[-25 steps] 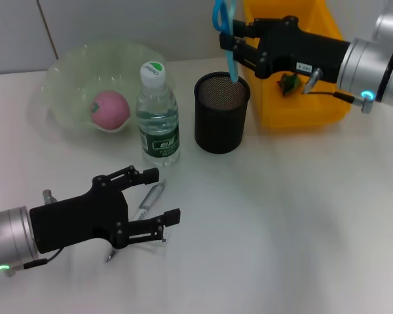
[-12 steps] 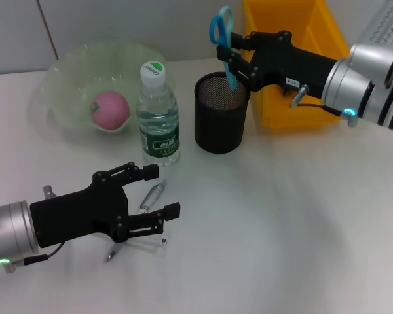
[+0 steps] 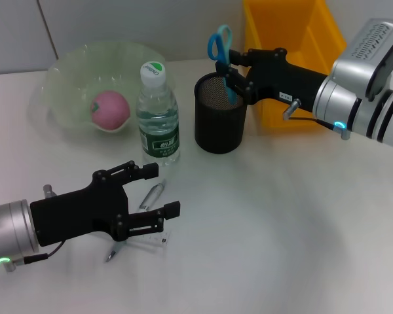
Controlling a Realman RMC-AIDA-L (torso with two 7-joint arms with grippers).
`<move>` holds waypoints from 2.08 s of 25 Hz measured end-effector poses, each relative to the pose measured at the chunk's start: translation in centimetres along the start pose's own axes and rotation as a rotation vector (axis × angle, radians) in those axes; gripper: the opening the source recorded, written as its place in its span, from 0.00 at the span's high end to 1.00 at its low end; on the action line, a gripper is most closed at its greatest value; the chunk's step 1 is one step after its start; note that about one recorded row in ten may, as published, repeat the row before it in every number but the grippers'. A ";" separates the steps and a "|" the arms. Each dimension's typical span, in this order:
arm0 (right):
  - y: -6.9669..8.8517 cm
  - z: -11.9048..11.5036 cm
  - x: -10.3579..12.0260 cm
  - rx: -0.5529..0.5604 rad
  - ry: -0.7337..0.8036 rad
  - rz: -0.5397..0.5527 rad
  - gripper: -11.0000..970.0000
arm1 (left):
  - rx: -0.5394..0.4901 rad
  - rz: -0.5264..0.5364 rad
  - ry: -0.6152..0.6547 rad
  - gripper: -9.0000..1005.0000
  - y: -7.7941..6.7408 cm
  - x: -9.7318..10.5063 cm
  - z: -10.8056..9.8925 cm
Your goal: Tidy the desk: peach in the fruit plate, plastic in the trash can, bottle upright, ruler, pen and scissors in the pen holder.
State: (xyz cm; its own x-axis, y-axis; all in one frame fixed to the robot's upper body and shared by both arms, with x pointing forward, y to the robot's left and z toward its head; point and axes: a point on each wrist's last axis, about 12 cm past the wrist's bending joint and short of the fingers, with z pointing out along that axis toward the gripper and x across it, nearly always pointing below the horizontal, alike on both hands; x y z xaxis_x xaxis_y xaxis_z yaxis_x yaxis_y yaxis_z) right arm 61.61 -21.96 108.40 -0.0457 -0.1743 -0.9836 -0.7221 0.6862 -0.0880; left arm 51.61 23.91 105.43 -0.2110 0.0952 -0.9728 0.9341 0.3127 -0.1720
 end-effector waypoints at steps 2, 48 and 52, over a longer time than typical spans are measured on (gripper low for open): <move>0.0 -0.1 0.1 0.005 0.001 0.007 0.69 | 0.000 -0.002 0.000 0.19 0.0 0.0 0.0; 1.1 -14.4 0.5 -0.390 -0.066 0.271 0.29 | 0.043 0.031 0.007 0.20 0.5 -1.9 -1.4; 1.8 -14.4 1.5 -0.454 0.047 0.269 0.29 | 0.054 0.031 0.036 0.20 0.6 -2.0 -1.7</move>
State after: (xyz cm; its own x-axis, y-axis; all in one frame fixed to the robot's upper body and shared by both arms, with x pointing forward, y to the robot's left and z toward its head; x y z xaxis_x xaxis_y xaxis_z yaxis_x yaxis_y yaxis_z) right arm 50.28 -31.14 109.01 -0.2941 -0.0727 -0.9530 -0.9063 0.3377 0.2540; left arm 52.12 25.50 107.49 -0.1915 0.1381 -0.9717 0.9542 0.2579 -0.1514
